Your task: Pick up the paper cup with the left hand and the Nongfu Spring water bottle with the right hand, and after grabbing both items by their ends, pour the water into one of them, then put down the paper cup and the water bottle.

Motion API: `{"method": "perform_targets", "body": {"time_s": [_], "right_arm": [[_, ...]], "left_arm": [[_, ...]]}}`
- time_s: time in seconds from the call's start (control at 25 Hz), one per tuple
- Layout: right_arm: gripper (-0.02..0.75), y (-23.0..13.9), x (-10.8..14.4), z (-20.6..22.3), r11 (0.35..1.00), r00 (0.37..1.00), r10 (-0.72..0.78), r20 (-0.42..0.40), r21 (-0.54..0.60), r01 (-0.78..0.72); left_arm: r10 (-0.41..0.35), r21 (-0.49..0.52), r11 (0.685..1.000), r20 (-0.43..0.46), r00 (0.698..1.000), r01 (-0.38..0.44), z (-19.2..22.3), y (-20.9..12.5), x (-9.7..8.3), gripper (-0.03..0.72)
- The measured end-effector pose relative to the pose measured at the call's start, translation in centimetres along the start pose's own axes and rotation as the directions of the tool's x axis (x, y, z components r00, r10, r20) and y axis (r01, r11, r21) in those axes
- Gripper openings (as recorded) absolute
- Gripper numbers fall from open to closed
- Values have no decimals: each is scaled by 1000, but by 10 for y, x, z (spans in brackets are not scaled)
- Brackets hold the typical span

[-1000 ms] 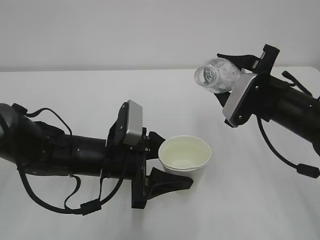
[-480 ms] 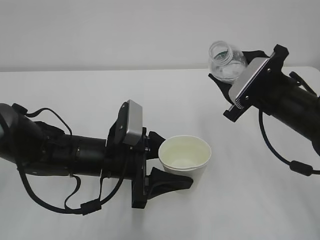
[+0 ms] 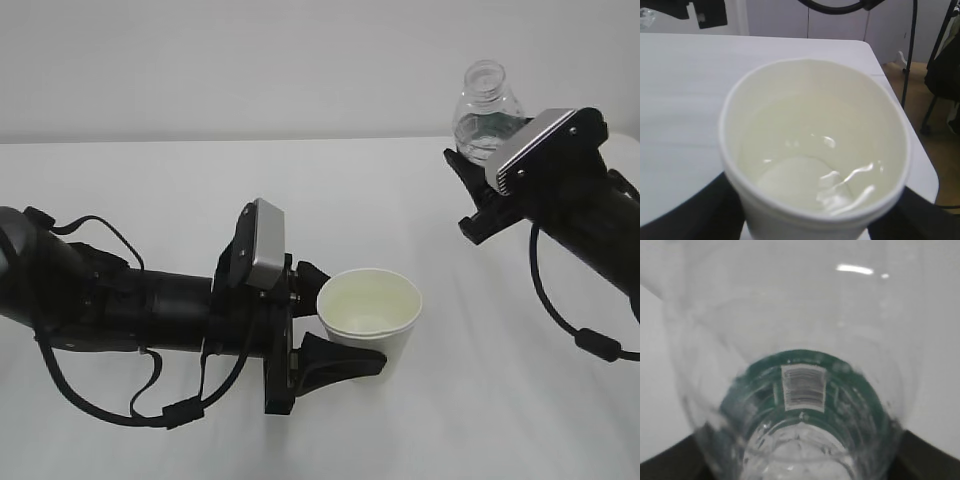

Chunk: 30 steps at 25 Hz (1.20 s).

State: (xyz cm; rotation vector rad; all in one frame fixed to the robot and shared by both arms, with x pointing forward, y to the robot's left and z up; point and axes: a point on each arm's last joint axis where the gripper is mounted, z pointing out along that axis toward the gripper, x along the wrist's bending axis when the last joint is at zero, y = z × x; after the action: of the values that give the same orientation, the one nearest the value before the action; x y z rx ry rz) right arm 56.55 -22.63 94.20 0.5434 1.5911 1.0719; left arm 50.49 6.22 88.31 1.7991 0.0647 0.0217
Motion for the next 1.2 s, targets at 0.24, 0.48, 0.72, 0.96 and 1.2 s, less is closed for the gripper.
{"method": "perform_targets", "body": {"time_s": [0.24,0.48,0.72,0.96,1.2], "right_arm": [[463,-8,-1,-7,992,992,113,48,50,-116],[463,-15,0,-15,978,980,177,89,95,-185],[463,-20,-2,-19,966,968,209,137,123,-226],[463,-26,-3,-25,952,954,232,190,155,-262],[463,-29,-4,-28,944,945,242,220,169,-282]], "left_arm": [[-2,-2,1000,-4,1000,2,0,0,0,483],[-2,-2,1000,-4,1000,2,0,0,0,483],[-8,-7,1000,-15,1000,8,0,1,1,483],[-27,-24,999,-51,998,26,0,2,5,483],[-58,-49,997,-107,993,53,-1,4,10,483]]}}
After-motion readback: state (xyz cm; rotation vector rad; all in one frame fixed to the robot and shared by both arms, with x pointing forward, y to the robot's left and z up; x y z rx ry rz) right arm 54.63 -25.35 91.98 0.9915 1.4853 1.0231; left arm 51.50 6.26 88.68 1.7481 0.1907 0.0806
